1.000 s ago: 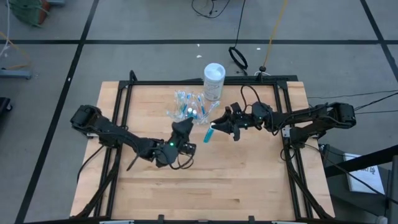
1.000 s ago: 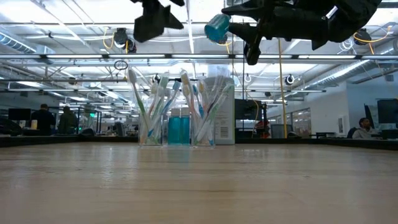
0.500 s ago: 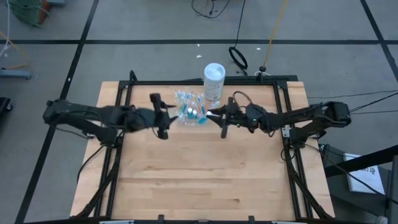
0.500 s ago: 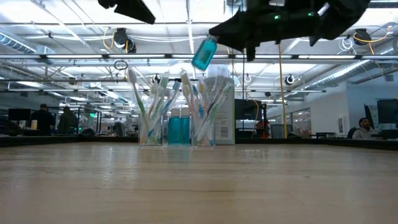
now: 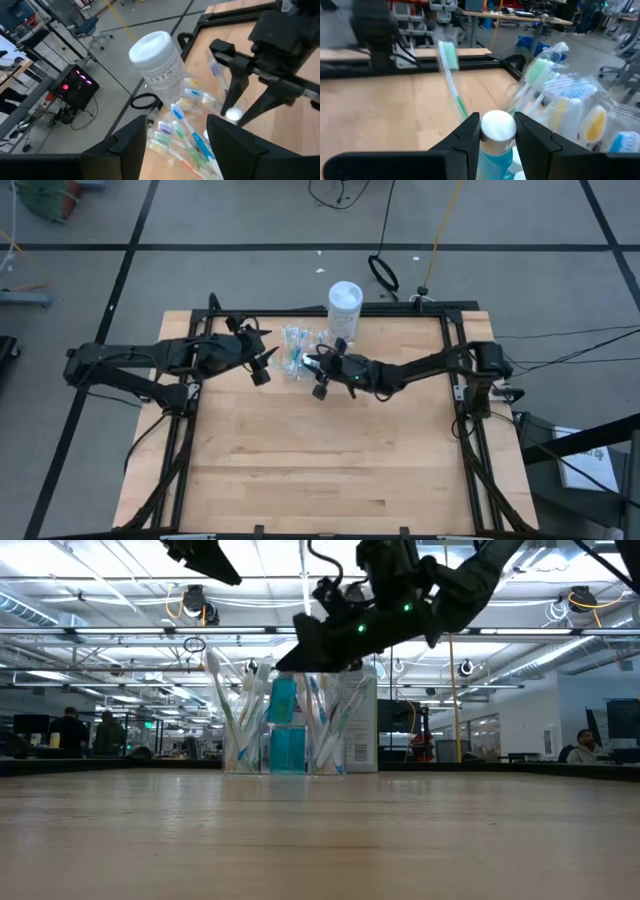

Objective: Pick & Place toothbrushing station
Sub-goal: Put the blue mouthwash into the transparent organizer, then return to Home Position

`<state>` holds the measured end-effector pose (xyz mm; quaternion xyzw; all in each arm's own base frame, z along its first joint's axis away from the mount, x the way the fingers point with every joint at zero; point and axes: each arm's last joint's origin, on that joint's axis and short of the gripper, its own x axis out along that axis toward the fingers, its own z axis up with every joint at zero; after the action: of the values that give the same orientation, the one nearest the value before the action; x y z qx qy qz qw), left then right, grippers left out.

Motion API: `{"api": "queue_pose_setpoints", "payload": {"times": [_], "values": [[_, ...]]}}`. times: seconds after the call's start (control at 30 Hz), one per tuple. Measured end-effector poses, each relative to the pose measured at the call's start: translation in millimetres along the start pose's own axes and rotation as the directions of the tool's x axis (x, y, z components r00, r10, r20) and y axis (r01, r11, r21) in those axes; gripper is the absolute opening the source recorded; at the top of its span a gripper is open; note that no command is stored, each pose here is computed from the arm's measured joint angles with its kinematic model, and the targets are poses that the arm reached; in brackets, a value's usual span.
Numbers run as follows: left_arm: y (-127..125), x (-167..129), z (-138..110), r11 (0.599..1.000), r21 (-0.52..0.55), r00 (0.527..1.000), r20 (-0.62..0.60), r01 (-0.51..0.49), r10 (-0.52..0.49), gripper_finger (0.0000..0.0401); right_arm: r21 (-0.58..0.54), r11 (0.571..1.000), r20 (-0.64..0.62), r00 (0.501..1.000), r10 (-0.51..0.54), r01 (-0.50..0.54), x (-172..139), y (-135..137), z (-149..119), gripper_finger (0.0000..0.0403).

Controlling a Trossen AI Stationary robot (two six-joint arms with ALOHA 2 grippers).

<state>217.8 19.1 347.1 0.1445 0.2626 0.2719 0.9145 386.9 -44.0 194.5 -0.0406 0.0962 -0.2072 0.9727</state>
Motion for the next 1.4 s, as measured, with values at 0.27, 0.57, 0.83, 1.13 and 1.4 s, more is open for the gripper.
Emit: {"api": "queue_pose_setpoints", "payload": {"times": [0.27,0.57,0.83,1.13,1.4], "values": [[-9,12,-2,0.998,0.045,0.999,-0.04,0.031,-0.03,0.0209,-0.033,0.999,-0.018,0.999,-0.027,0.026,10,-5,-7,0.0096],[-20,26,-6,0.998,0.055,0.995,-0.09,0.041,-0.036,0.0209,-0.002,1.0,-0.093,0.996,-0.011,0.011,10,-7,-14,0.0108],[-21,28,-7,0.997,0.057,0.994,-0.099,0.043,-0.037,0.0209,-0.059,0.998,-0.16,0.987,0.02,-0.029,11,-11,-21,0.0107],[-21,28,-6,0.998,0.045,0.995,-0.096,0.041,-0.036,0.0209,-0.075,0.997,-0.182,0.983,0.014,-0.028,11,-13,-24,0.0153],[-21,28,-6,0.991,0.122,0.995,-0.097,0.047,-0.035,0.0209,-0.099,0.994,-0.159,0.987,0.025,-0.041,4,-11,-12,0.0175]]}}
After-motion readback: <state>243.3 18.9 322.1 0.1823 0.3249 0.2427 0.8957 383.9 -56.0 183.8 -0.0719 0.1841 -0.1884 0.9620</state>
